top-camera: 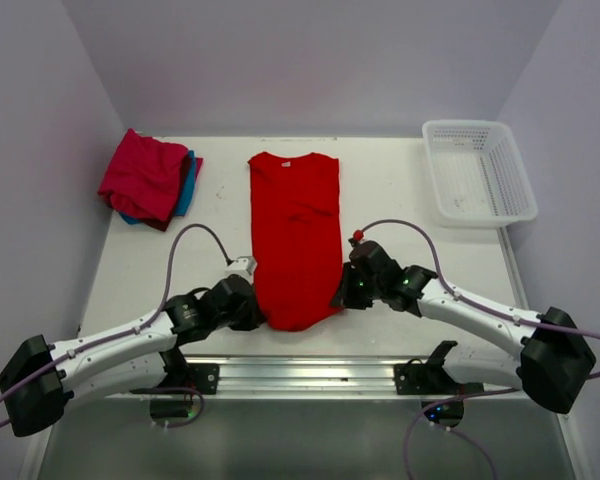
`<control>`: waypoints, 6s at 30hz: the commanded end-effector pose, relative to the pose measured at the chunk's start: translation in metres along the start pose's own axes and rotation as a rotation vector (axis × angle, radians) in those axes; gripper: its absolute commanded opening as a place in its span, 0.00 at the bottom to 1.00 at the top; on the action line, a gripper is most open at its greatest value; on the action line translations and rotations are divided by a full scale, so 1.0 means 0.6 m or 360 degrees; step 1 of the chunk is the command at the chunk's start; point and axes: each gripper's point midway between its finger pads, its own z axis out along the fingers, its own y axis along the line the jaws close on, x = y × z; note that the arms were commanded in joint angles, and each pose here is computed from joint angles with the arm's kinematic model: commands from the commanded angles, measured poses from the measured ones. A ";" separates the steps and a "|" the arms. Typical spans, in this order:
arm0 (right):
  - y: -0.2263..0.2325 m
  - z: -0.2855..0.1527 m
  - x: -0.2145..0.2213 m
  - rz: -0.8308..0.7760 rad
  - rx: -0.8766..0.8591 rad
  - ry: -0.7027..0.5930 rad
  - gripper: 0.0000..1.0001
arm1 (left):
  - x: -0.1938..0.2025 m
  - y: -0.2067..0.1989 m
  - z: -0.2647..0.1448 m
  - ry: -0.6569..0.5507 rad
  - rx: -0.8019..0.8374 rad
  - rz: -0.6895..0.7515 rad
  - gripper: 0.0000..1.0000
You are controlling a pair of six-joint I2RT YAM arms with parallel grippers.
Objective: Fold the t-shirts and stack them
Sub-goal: Fold the folded rectangular tshirt in 1/3 of the way, then grab one side of the 2/3 rectangular tshirt with both arms
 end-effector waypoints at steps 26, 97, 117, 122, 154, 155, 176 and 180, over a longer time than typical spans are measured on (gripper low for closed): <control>0.000 0.047 -0.250 -0.0187 0.0220 -0.0448 0.00 | -0.288 -0.025 0.050 -0.0626 -0.0111 0.0192 0.00; -0.092 0.079 -0.179 -0.0095 0.0024 -0.0137 0.65 | -0.140 0.080 0.091 -0.0228 0.0260 -0.0037 1.00; -0.079 0.080 -0.174 -0.0043 -0.0057 -0.0141 0.80 | -0.118 0.044 0.083 -0.0194 0.0607 -0.0029 1.00; -0.079 0.080 -0.170 -0.0020 -0.0074 -0.0152 0.80 | -0.103 0.048 0.088 -0.0145 0.0613 -0.0043 1.00; -0.074 0.101 -0.164 0.0038 -0.0155 -0.0146 0.71 | -0.118 0.148 0.098 -0.0202 0.0000 -0.0212 1.00; -0.075 0.102 -0.163 0.0039 -0.0154 -0.0144 0.69 | -0.121 0.144 0.099 -0.0216 0.0018 -0.0212 1.00; -0.083 0.132 -0.140 0.0112 -0.0173 -0.0087 0.47 | -0.064 0.132 0.139 0.0057 0.0082 -0.0305 0.85; -0.082 0.135 -0.135 0.0114 -0.0174 -0.0079 0.48 | -0.043 0.129 0.140 0.0119 0.0070 -0.0328 0.82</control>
